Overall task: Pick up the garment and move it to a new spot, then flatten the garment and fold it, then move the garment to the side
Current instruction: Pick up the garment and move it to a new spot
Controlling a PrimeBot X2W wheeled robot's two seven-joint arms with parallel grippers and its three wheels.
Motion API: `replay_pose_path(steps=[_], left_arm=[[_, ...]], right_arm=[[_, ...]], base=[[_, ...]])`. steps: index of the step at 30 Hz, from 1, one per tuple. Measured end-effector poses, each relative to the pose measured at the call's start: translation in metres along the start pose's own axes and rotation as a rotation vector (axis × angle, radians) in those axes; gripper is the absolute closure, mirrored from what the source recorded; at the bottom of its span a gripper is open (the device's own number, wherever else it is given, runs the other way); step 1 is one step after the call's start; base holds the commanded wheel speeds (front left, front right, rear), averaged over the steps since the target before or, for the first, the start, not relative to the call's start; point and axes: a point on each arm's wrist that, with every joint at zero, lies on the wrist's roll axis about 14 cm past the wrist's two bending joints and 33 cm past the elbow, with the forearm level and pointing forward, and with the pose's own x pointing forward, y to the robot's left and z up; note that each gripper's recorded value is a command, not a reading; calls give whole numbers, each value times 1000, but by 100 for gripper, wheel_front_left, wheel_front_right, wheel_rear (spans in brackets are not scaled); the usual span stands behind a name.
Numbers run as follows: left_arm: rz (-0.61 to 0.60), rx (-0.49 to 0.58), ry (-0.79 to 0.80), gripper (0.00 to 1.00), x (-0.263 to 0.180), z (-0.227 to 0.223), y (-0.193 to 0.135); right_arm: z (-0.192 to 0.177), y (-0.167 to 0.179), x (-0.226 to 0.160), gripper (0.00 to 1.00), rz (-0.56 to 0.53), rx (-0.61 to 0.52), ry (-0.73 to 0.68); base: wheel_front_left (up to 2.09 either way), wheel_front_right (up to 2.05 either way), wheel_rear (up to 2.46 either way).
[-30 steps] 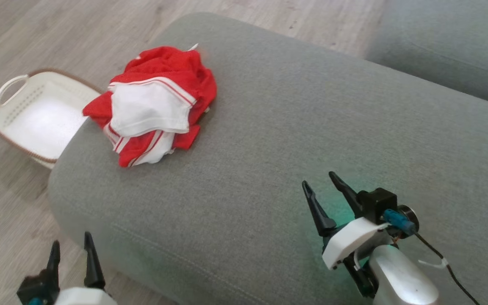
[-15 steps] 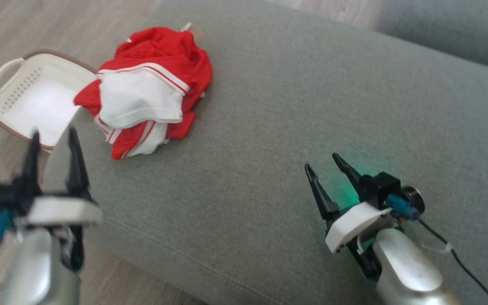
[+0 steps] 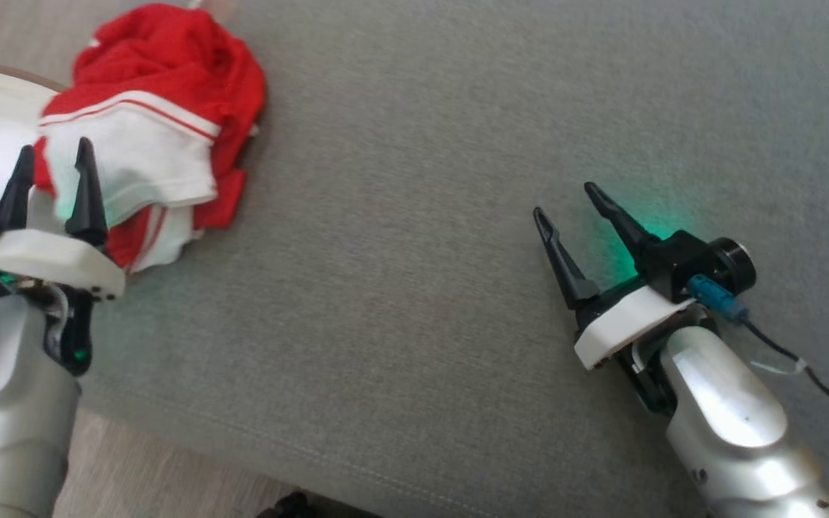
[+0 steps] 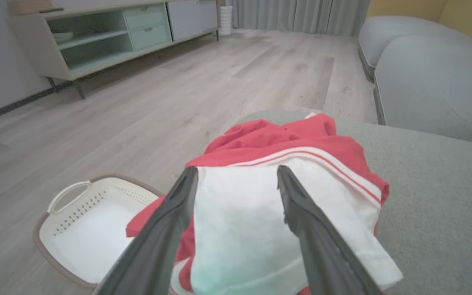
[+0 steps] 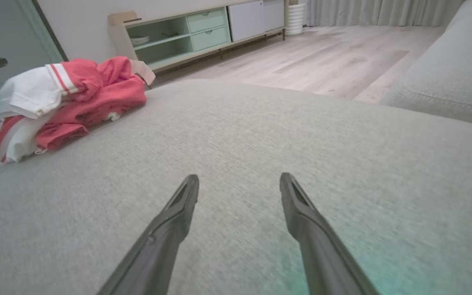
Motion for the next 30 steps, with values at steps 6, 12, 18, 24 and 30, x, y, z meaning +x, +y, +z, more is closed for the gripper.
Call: replay_pose_path(steps=[6,12,18,24,30], left_arm=[[21,-41,152,0,19,-37,-3],[52,-46,236,53,33,-60,-2],[45,15,133,100,43,-33,-2],[-58,135,-140,100,55,69,-24],[-215,193,-360,100,46,140,-79]], right_arm=[[-2,-23,-2,0,-40,4,-15],[-3,-40,-1,0,-70,12,-35],[3,-45,-6,0,-93,7,-41],[11,-43,-18,0,-133,30,-44],[26,-36,-36,0,-175,61,-74]], base=[[0,0,0],[0,0,0],[0,0,0],[0,0,0],[0,0,0]])
